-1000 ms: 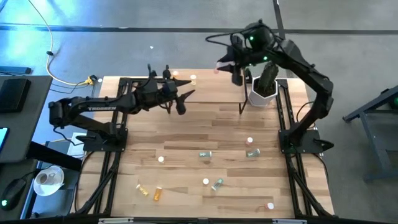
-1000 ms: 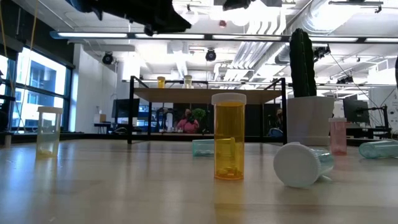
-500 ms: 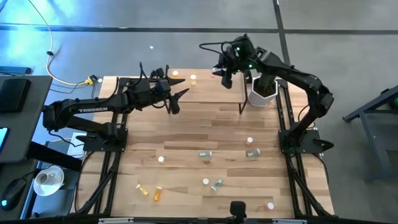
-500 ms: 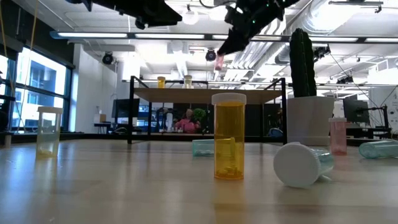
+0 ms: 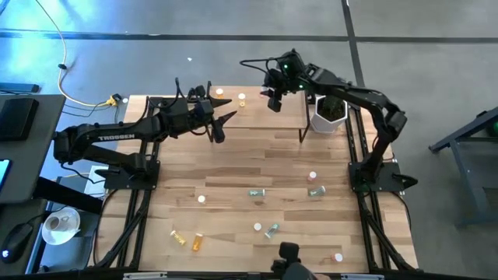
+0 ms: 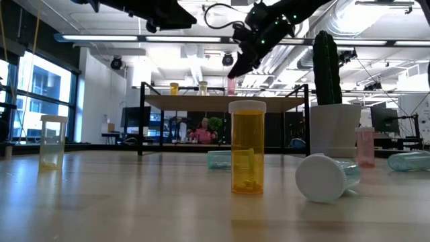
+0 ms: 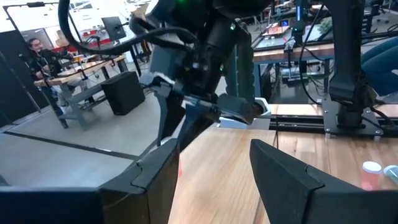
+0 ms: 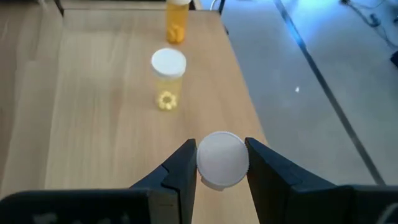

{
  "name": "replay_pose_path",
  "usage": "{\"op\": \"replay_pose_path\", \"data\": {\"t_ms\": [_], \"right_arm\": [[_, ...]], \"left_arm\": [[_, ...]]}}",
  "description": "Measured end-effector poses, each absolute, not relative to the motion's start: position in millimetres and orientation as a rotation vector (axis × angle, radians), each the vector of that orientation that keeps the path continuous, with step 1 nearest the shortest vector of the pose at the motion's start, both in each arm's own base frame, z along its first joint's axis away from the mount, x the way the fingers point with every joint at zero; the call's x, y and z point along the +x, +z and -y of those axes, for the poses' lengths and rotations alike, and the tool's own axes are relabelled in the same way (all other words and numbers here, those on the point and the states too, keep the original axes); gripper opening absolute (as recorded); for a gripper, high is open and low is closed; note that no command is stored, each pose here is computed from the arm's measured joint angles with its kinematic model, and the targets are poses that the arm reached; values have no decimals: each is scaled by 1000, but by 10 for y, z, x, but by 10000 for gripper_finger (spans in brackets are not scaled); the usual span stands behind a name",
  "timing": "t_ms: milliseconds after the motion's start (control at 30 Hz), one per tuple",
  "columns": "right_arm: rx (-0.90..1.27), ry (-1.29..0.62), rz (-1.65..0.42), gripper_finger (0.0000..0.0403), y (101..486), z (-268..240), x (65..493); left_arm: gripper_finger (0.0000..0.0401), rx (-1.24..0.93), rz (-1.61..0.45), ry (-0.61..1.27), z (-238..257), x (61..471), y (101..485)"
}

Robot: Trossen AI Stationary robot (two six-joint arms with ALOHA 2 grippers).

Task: Pick and place medicine bottles onto shelf by color
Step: Put the top left pink pill bottle on the shelf

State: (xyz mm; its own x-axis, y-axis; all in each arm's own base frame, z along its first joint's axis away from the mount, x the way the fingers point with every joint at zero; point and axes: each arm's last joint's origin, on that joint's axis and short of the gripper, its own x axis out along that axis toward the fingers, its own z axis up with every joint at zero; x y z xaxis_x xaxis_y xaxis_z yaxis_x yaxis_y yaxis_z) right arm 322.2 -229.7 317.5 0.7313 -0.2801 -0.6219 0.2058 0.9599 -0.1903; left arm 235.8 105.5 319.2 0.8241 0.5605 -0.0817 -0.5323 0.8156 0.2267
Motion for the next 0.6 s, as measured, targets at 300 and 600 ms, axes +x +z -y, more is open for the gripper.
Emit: {"op": "replay_pose_path", "data": {"t_ms": [300, 600], "right_arm": [[-52, -263, -761, 106, 3036, 2318, 3247], [-46, -275, -781, 106, 3023, 2315, 3235]], "left_arm": [[188, 198, -147, 584, -1055, 2358, 3192], [188, 198, -147, 584, -1055, 2359, 3191]]}}
